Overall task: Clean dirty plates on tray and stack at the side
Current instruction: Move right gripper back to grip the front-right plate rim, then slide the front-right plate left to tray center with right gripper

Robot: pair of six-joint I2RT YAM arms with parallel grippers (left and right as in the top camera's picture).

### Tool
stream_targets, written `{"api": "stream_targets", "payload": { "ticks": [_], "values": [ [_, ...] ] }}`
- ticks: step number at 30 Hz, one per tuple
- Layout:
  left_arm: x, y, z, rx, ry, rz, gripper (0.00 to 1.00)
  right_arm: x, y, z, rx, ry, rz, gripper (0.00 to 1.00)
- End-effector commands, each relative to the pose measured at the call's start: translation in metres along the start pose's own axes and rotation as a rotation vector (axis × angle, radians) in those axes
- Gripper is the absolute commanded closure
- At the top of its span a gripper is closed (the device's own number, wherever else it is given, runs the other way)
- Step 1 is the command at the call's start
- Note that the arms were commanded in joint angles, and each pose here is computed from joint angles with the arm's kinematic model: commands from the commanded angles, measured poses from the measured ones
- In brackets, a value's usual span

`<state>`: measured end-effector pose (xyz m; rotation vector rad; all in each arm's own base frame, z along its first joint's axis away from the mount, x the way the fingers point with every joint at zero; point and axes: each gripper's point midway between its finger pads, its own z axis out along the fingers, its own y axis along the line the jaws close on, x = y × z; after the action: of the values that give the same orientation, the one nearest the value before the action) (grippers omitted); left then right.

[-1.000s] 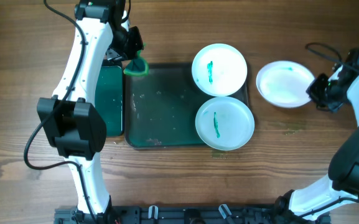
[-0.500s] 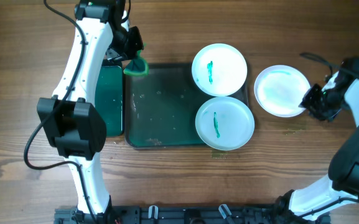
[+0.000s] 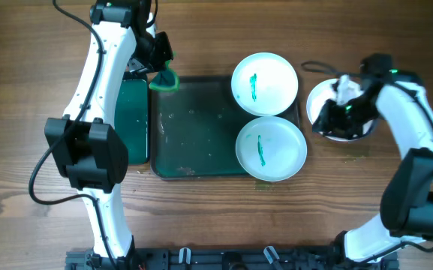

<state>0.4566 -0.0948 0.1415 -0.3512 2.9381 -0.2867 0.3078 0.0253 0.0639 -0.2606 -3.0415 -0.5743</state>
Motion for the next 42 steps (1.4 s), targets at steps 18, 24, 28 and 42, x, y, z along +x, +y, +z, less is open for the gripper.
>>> {"api": "stream_targets", "payload": {
  "ticks": [18,24,28,42],
  "values": [
    [-0.005,-0.003,-0.014,0.007,-0.043,0.024,0.96,0.028,-0.001,0.053,0.146,0.038,-0.074,0.78],
    [-0.005,-0.003,-0.014,0.008,-0.043,0.024,0.96,0.031,-0.003,0.056,0.147,0.045,-0.072,0.95],
    [-0.005,-0.003,-0.014,0.007,-0.043,0.024,0.96,0.032,-0.002,0.055,0.143,0.048,-0.066,0.96],
    [-0.005,-0.003,-0.014,0.008,-0.043,0.024,0.96,0.026,0.096,0.028,-0.01,-0.081,-0.163,0.96]
  ]
}}
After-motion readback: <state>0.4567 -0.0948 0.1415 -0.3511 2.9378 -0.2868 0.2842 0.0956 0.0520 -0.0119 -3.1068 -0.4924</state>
